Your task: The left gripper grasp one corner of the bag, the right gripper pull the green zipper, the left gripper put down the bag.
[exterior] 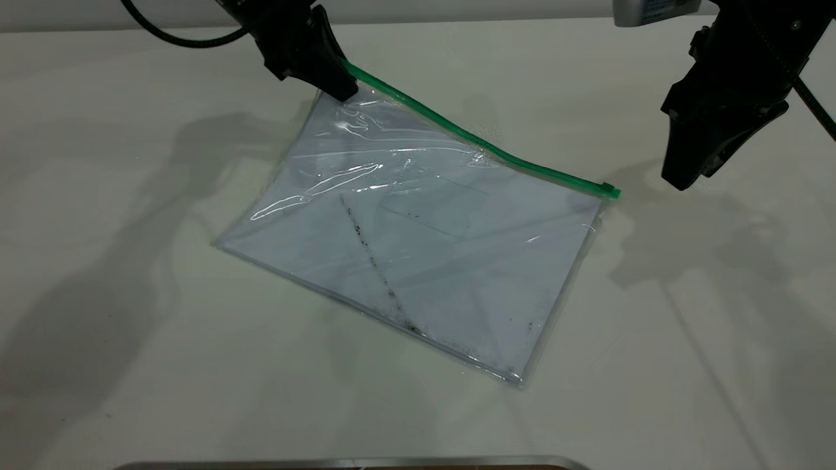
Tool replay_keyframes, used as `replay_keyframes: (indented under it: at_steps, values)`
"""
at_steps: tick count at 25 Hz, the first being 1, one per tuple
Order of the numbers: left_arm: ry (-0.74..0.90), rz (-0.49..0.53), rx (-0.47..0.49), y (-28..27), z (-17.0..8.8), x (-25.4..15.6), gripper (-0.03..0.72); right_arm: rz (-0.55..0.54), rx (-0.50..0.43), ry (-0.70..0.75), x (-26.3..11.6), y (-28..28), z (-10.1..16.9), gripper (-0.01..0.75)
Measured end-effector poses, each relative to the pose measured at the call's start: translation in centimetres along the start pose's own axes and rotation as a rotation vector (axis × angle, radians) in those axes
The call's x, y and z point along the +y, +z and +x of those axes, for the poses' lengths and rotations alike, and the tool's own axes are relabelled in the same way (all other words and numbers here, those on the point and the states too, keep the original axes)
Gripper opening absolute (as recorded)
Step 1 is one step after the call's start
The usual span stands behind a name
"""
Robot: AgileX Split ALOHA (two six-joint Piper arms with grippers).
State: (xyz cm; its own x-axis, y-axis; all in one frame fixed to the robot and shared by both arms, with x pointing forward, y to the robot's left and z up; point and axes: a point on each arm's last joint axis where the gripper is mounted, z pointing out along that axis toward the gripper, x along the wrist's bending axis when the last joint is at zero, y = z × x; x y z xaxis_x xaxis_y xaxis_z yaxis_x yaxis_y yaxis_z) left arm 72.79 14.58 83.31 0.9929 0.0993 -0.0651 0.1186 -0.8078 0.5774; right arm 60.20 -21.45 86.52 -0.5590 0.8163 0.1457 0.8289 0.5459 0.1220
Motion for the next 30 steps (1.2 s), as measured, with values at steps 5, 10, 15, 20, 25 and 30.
replay_keyframes:
  at_steps: [5,10,15,20,25,30]
  values:
    - [-0.074,-0.003,0.016,0.0,0.1,0.1,0.492,-0.027,-0.02,0.0,0.2,0.0,-0.2,0.576]
    - [-0.113,-0.029,0.169,-2.6,1.2,2.0,0.618,-0.107,-0.061,0.001,2.0,-1.2,-0.8,0.586]
    - [-0.264,-0.009,0.308,-8.8,0.9,5.3,0.619,-0.179,-0.062,-0.002,5.7,-5.7,-1.3,0.583]
    - [-0.45,0.088,0.409,-15.7,-1.3,7.7,0.602,-0.303,-0.091,-0.003,8.1,-12.5,-0.8,0.579]
    - [-0.599,0.174,0.524,-23.1,-5.1,9.9,0.59,-0.426,-0.137,-0.02,6.9,-19.7,1.2,0.579]
    - [-0.69,0.145,0.636,-29.4,-9.3,12.0,0.59,-0.536,-0.168,-0.043,3.4,-27.4,4.4,0.578]
